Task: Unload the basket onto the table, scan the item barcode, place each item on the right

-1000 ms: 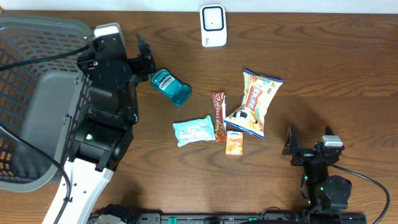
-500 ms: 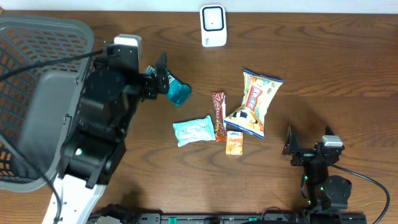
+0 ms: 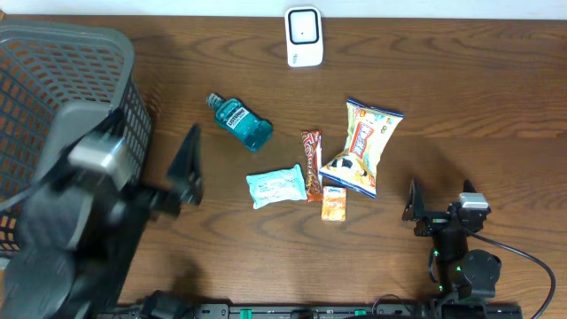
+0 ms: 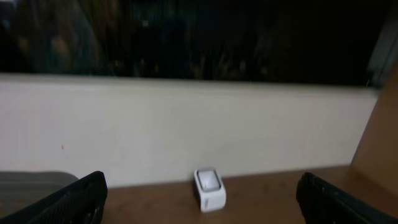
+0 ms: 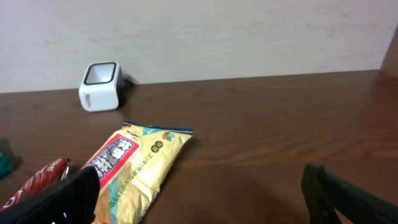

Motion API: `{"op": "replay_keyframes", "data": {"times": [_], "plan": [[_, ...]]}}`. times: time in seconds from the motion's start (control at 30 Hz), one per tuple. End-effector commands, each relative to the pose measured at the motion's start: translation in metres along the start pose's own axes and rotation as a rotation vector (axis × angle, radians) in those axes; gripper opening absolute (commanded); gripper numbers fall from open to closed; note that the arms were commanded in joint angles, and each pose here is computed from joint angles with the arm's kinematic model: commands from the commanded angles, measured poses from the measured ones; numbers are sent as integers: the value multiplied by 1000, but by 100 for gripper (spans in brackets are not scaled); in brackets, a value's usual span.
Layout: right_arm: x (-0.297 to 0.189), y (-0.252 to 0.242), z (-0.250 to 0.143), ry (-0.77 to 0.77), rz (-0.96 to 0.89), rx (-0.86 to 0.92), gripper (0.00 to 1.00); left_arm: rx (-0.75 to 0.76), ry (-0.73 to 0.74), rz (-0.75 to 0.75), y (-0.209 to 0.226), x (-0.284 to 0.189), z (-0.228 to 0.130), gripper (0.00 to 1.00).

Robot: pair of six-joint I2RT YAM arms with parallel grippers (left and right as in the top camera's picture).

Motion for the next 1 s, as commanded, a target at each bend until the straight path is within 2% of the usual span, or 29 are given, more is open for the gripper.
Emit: {"op": "replay_keyframes", "data": {"times": [0.0, 0.1, 0.47, 0.57, 0.77, 0.97], "plan": [[0, 1, -1, 4, 1, -12, 99, 2, -62, -20, -2, -26, 12, 98], [0, 1, -1, 4, 1, -12, 99, -37, -96, 16, 4, -47, 16, 98], [0, 1, -1, 4, 1, -12, 99, -177, -197, 78, 12, -76, 25, 98], [0, 1, -1, 4, 1, -12, 99, -160, -204, 46, 6, -86, 24, 98], [0, 1, -1, 4, 1, -12, 99, -119, -158, -119, -21, -105, 14, 98], [0, 1, -1, 4, 1, -12, 99, -96, -207, -123, -25, -125, 9, 98]]}}
Point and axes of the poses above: each gripper's point midway between its finger pads, its own x axis out along the fingers, its own y axis along the line the jaws close on, z = x × y, the point moved 4 cm from there along -x, back along the fingers, and after that the axes turned 15 degrees about -x, right-handed, at the moved point
